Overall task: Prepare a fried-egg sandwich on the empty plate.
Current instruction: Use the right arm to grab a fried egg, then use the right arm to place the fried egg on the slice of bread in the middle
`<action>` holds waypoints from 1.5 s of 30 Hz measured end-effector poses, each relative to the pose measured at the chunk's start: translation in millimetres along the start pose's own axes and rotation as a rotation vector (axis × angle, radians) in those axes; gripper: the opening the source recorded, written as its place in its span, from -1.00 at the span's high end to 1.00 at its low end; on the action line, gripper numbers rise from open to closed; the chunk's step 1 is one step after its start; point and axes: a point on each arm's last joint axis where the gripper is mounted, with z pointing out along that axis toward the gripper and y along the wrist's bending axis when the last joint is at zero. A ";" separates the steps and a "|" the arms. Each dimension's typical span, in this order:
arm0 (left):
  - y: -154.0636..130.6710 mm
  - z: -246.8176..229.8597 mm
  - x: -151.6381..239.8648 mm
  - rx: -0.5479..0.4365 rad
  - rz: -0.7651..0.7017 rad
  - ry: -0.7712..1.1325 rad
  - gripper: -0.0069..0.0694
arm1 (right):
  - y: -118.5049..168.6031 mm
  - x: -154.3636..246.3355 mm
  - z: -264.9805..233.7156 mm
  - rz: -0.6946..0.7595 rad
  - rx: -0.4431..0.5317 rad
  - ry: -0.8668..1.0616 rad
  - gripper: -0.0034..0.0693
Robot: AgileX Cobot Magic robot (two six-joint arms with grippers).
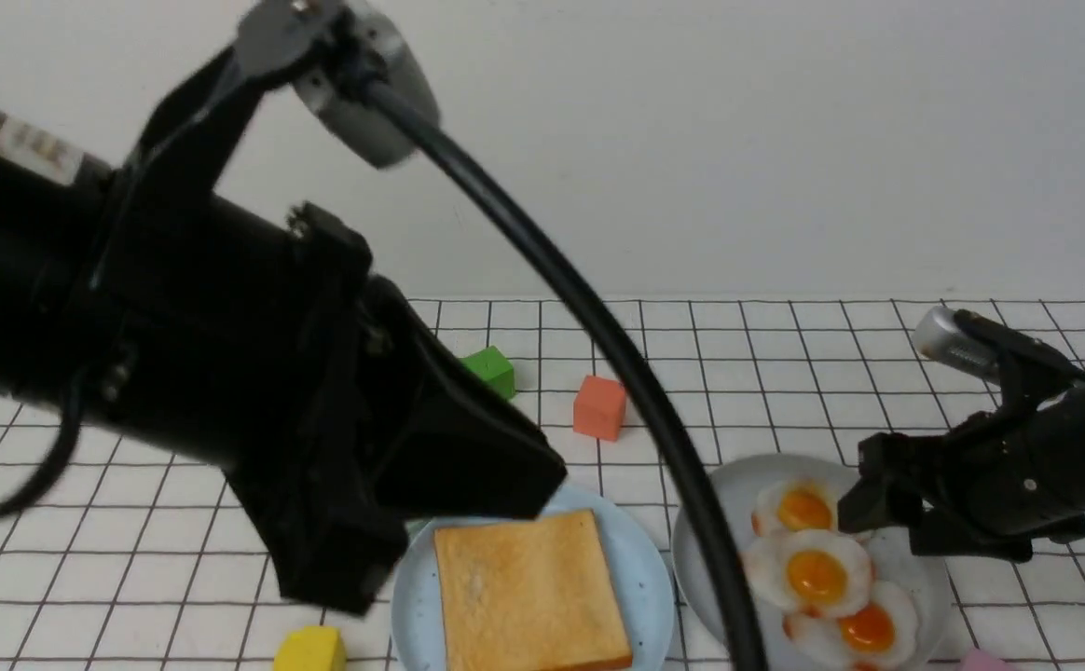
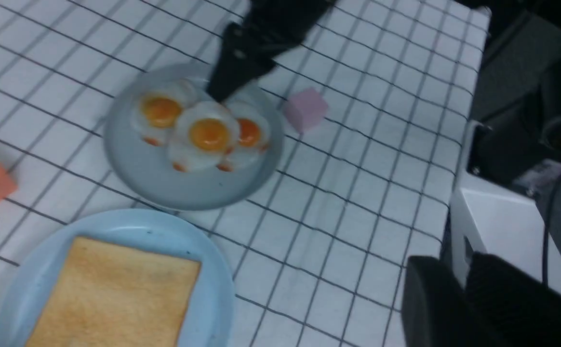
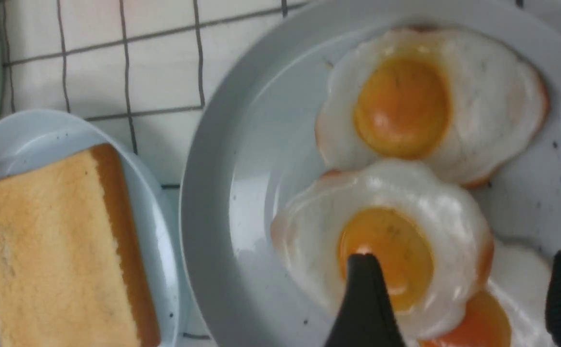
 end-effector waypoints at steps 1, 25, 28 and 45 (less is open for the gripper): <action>-2.7 5.6 1.7 -0.007 0.005 0.027 0.82 | -0.5 -1.5 2.7 -0.007 0.001 0.005 -0.44; 19.9 65.8 25.0 -0.157 -0.153 0.149 0.85 | -11.1 -2.1 48.6 -0.076 -0.049 0.084 0.33; 19.9 65.8 25.0 -0.158 -0.154 0.148 0.85 | -10.5 -2.0 47.6 -0.068 -0.060 0.094 0.56; 31.4 56.2 47.8 -0.334 -0.238 0.391 0.85 | -2.3 -14.5 -12.9 -0.035 -0.275 -0.003 0.69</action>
